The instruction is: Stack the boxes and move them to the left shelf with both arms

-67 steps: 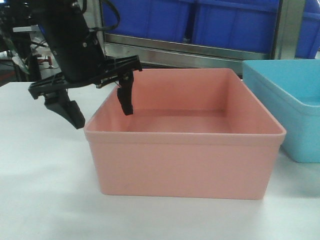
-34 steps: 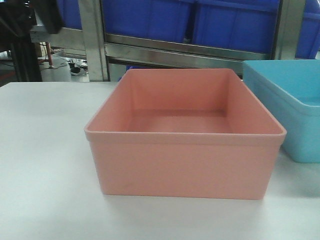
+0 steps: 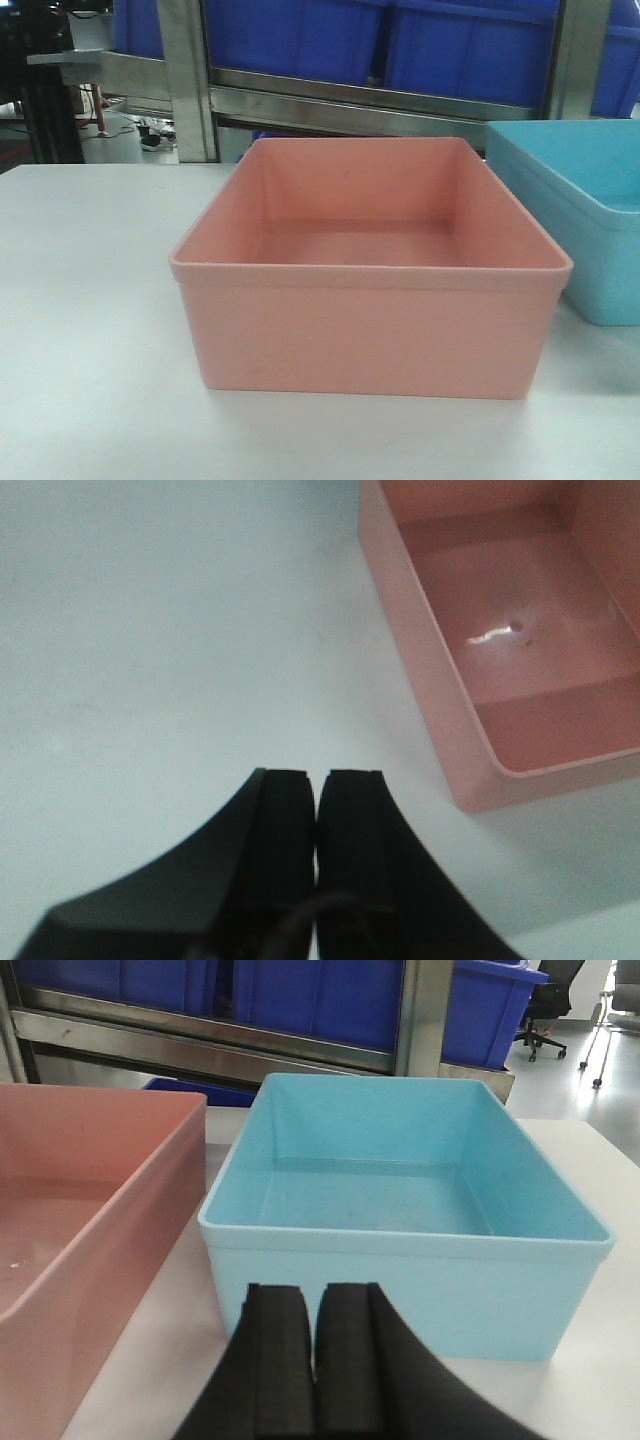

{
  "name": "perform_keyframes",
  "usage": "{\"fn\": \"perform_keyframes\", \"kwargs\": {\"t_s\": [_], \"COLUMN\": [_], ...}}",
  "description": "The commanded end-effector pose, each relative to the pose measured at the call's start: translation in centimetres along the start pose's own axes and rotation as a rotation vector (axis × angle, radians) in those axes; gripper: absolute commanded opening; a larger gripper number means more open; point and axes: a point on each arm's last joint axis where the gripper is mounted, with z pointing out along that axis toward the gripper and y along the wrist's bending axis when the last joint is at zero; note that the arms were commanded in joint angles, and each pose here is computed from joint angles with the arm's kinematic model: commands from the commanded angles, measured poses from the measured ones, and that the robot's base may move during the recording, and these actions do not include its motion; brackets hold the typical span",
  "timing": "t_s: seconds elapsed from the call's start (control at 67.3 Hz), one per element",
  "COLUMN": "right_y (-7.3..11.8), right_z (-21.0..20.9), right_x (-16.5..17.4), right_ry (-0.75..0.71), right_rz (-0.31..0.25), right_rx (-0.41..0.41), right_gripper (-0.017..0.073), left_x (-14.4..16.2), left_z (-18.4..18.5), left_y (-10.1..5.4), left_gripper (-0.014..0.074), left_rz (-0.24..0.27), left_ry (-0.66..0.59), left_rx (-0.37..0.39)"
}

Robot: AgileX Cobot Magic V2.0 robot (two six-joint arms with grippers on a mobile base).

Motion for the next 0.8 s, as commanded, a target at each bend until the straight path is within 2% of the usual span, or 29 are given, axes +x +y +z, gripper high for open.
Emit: {"fn": "perform_keyframes", "kwargs": {"t_s": [0.0,0.074,0.163,0.297,0.371,0.58,0.698,0.788], "right_y": [0.0,0.0,0.1,0.2,0.3,0.5,0.5,0.6], "right_z": [-0.4,-0.5,-0.7,-0.7,-0.1,3.8,6.8,9.1], "right_x": [-1.9,-2.5,-3.9,-7.1,-9.5,-15.9,-18.3,-19.9], "right_ry": [-0.155,-0.17,-0.19,-0.146,-0.11,0.044,0.143,0.225], "right_rz": [0.024,0.054,0.062,0.062,0.062,0.062,0.062,0.057], "right_rx": [-0.003,-0.005,-0.007,-0.008,-0.007,-0.002,0.001,0.004], "right_gripper": [0.0055,0.0055,0.0055,0.0055,0.0055,0.0057,0.0061,0.0131], "left_x": [-0.2,1.1,2.2,3.1,3.2,3.2,3.2,3.2], "left_z": [-1.7,-2.4,-2.8,-2.5,-2.4,-2.3,-2.3,-2.3], "left_y": [0.1,0.2,0.3,0.4,0.4,0.3,0.3,0.3], "left_gripper": [-0.0007,-0.0008,-0.0009,-0.0009,-0.0009,-0.0009,-0.0009,-0.0009], "left_rz": [0.021,0.027,0.044,0.086,0.091,0.092,0.092,0.092], "left_ry": [-0.22,-0.286,-0.357,-0.375,-0.373,-0.372,-0.372,-0.372], "left_rx": [0.019,0.028,0.034,0.022,0.02,0.021,0.021,0.021]}}
